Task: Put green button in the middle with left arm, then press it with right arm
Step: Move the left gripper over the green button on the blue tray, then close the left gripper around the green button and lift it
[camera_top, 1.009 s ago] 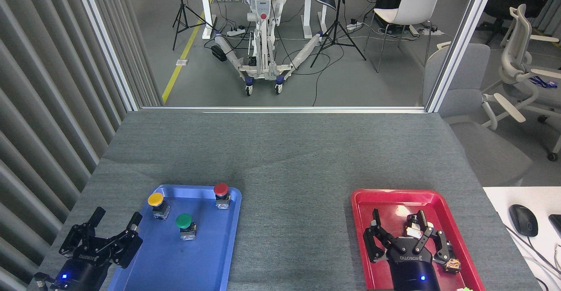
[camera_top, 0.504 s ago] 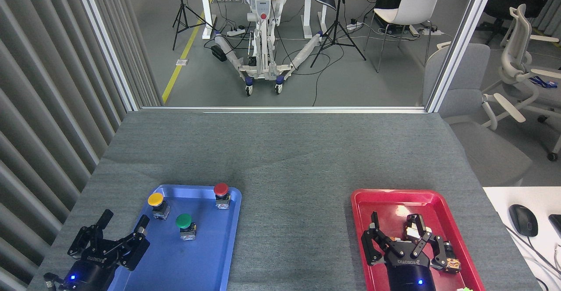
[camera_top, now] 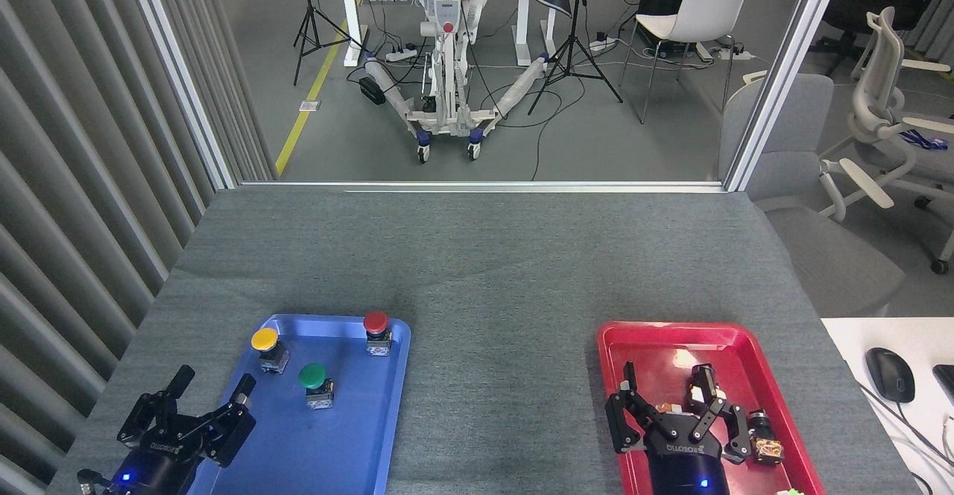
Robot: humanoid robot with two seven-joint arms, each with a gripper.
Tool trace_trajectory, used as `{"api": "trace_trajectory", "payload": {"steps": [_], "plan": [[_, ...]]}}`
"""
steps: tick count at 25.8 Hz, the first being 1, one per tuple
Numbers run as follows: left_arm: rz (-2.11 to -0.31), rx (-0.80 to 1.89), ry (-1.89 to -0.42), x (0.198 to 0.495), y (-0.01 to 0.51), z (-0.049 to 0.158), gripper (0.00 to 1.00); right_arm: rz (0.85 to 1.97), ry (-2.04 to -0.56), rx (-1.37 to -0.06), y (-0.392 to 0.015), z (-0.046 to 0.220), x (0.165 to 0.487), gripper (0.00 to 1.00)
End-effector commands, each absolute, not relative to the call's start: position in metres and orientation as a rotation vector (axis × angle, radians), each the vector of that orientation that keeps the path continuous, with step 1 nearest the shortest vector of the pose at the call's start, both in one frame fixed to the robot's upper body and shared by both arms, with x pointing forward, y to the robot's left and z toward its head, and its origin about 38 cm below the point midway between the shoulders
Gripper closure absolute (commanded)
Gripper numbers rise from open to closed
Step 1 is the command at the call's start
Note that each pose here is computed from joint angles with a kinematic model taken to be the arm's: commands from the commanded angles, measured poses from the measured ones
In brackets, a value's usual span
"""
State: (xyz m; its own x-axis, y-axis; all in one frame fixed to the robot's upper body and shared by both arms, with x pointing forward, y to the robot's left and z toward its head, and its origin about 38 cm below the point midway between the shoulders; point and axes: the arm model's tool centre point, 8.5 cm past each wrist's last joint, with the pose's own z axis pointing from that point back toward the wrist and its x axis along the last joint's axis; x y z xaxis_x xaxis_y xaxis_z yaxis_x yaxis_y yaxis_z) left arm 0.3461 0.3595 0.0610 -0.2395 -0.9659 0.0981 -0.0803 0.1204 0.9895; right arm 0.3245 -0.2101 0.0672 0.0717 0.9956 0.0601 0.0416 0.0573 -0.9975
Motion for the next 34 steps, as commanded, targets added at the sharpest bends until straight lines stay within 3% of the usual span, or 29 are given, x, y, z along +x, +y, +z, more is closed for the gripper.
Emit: {"api": "trace_trajectory", "payload": {"steps": [1,21,26,30,34], "plan": [[-1.25,1.091,-1.526,0.348,0.358,0.07,0.0,1.101,-1.208,-1.223,-0.21,0.065,0.324,0.0],[-1.268,1.048,-1.561,0.341,0.347,0.056,0.0,1.101,-1.229,-1.236,-0.207,0.058,0.328,0.0],[-1.51,1.034,-1.456,0.334,0.303,0.02,0.0,1.1,-1.2,-1.22,-0.206,0.06,0.334,0.0],[-1.403,1.026,-1.427,0.334,0.262,-0.001,0.0,1.104,-1.209,-1.216,-0.203,0.06,0.335,0.0],[-1.339,1.042,-1.328,0.337,0.262,-0.019,0.01,1.1,-1.212,-1.216,-0.202,0.06,0.335,0.0]]}}
